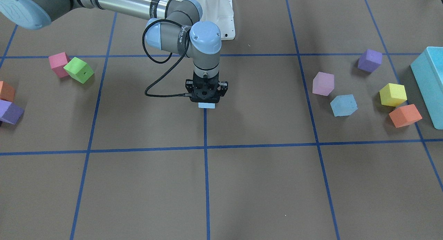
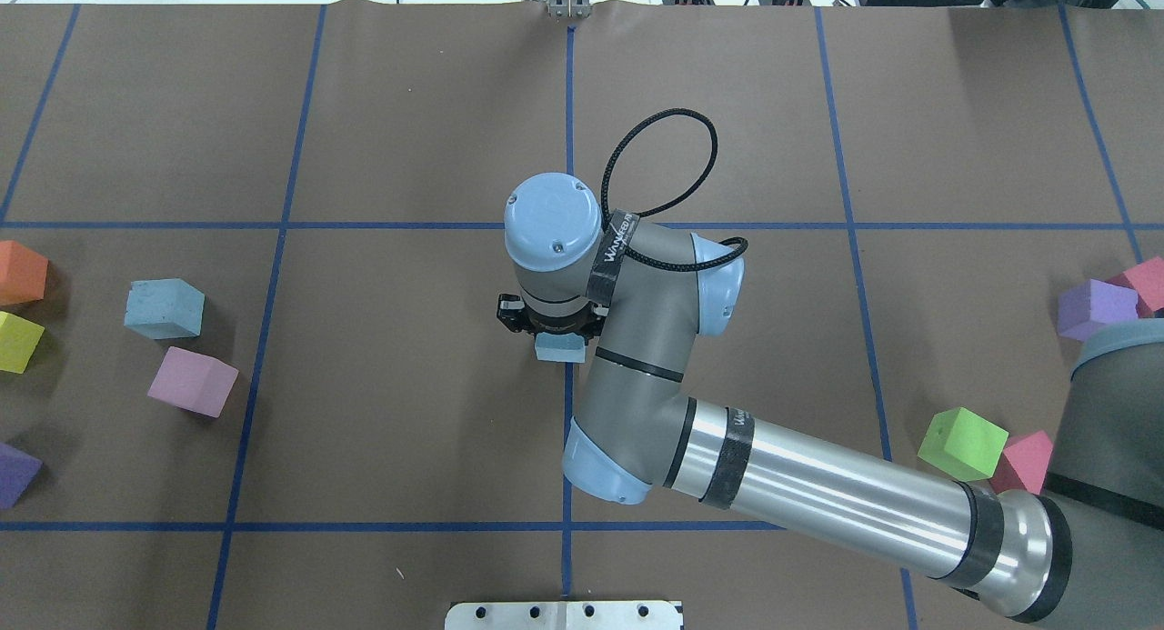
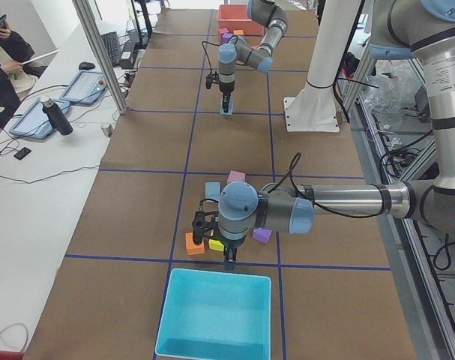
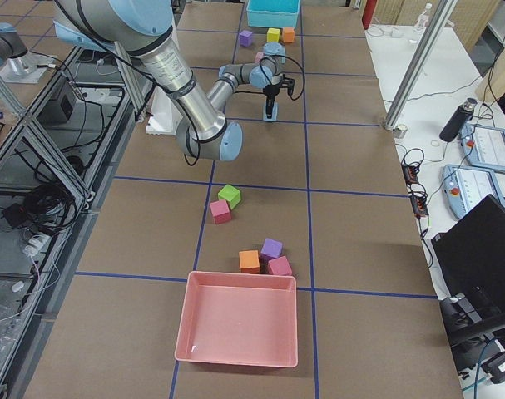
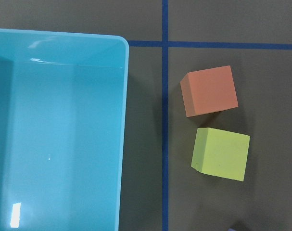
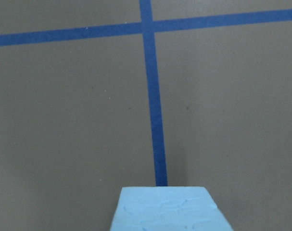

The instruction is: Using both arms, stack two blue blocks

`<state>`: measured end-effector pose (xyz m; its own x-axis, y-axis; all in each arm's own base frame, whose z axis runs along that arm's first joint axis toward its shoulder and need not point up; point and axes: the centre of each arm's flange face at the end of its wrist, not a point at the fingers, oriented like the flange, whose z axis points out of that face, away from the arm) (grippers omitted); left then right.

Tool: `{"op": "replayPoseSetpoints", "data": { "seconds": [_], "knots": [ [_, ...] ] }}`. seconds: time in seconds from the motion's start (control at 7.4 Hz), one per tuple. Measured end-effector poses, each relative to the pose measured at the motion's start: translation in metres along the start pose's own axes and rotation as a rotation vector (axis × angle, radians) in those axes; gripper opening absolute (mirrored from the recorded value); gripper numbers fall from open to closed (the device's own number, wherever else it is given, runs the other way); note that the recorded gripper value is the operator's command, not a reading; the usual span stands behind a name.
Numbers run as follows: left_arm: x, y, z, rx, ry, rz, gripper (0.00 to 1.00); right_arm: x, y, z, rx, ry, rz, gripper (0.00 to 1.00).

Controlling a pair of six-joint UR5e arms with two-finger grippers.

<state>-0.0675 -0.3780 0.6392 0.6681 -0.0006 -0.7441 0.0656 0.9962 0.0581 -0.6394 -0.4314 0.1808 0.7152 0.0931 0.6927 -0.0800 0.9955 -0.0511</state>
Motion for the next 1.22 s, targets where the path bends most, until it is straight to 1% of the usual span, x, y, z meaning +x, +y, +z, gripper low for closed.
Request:
{"op": "replayPoseSetpoints", "data": {
  "seconds": [0.27, 0.68, 0.95, 1.22],
  "knots": [
    [-0.0001, 0.0, 0.0001, 0.0, 0.0, 0.0, 0.98, 0.0004, 0.0027, 0.0045, -0.001, 0.006, -0.016, 0.3],
    [-0.0003, 0.0, 0.0003, 0.0, 0.0, 0.0, 0.98, 0.0028, 0.0001, 0.0062, 0.011, 0.007, -0.049, 0.66],
    [-0.0004, 0.0, 0.0003, 0.0, 0.0, 0.0, 0.98, 0.0055, -0.0028, 0.0105, 0.029, 0.019, -0.061, 0.97],
    [-0.0004, 0.0, 0.0003, 0.0, 0.0, 0.0, 0.98, 0.0037, -0.0051, 0.0077, 0.042, 0.017, -0.066, 0.99]
  ]
}}
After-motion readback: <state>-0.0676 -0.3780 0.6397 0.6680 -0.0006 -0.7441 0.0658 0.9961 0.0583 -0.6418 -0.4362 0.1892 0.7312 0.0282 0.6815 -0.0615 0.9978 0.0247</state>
